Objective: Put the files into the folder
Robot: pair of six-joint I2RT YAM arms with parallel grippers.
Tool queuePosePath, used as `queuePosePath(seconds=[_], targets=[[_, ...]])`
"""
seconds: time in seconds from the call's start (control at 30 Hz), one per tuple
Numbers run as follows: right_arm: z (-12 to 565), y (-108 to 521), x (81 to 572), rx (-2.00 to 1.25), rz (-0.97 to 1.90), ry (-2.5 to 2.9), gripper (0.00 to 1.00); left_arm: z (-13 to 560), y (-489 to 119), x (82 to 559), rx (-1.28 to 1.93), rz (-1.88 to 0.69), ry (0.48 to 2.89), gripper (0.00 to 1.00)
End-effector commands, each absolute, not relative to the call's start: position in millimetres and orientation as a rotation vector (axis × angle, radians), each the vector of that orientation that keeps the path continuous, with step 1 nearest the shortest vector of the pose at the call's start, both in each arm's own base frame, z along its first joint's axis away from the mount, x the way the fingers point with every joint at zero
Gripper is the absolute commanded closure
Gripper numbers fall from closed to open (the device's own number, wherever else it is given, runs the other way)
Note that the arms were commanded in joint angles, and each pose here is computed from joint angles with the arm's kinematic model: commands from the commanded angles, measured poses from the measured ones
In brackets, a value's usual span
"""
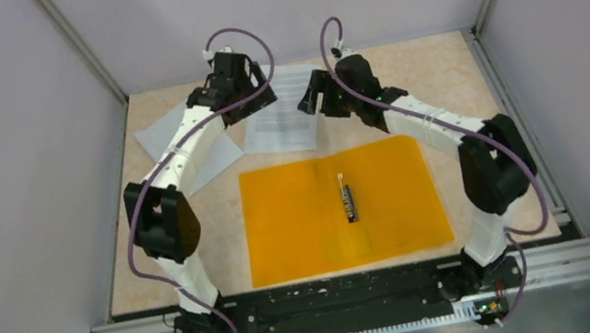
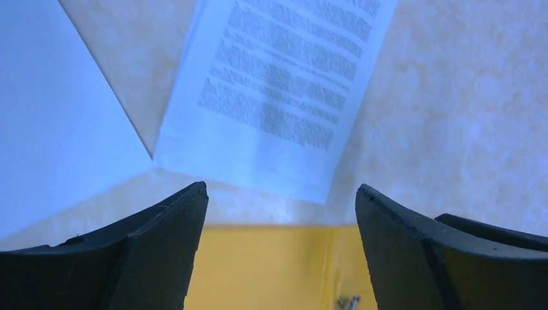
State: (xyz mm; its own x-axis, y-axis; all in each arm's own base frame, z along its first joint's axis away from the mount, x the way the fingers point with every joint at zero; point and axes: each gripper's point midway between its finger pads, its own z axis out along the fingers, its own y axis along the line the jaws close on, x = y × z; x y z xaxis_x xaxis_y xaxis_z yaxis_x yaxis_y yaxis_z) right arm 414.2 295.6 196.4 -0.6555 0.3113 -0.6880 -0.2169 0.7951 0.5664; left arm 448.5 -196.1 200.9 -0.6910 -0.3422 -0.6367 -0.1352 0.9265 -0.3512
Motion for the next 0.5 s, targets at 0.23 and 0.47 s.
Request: queuePosePath(seconds=[0.23, 0.47], targets=[[135.8, 342.1, 518.6, 0.048, 0.915, 2.172, 0.54, 147.4, -142.7, 567.2, -0.171, -0.428, 2.320, 0.10], [89.3, 358.2, 541.3, 0.070, 0.928, 2.221, 0.63, 112.8, -146.0, 577.5, -0.138, -0.553, 2.364, 0.08]])
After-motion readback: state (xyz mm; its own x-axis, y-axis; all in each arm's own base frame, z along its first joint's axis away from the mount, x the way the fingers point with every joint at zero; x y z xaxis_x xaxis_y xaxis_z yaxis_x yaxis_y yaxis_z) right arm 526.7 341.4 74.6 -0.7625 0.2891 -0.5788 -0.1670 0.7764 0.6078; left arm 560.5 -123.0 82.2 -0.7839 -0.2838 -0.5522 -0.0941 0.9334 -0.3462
